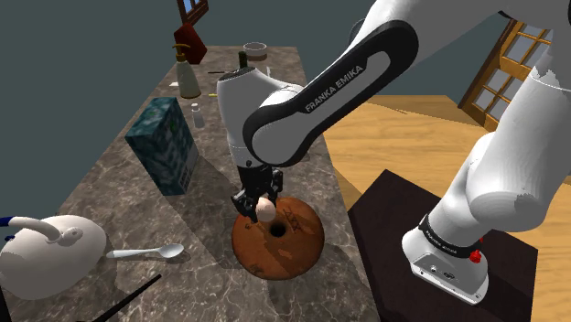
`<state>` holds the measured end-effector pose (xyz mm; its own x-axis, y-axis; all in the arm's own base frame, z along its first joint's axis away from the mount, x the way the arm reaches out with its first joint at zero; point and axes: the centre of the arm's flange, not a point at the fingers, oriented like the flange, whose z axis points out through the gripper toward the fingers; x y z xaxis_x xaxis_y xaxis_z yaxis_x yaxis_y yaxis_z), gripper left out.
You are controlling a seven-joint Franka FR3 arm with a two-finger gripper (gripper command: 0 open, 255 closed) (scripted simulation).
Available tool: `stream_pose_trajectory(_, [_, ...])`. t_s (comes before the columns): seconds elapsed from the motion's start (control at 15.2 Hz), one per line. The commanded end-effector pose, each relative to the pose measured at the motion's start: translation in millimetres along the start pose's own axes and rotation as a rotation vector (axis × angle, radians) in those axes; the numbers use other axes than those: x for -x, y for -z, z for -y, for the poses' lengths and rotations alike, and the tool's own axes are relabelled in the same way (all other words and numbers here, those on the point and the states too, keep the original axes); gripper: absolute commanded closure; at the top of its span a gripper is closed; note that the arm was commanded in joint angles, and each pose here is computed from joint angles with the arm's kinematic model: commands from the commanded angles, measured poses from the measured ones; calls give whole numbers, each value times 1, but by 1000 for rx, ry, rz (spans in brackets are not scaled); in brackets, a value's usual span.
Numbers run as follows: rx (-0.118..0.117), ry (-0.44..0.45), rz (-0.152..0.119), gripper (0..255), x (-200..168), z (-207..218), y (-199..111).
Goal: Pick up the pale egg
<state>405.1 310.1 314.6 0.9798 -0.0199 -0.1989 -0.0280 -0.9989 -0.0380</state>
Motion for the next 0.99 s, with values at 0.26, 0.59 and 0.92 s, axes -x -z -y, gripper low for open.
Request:
stream_pose_trajectory(0.26, [0,0,1,255,4,0,21])
stream_pose_trajectory(0.59, [0,0,1,255,9,1,47])
stream_pose_trajectory(0.92, [0,0,1,255,15,2,72])
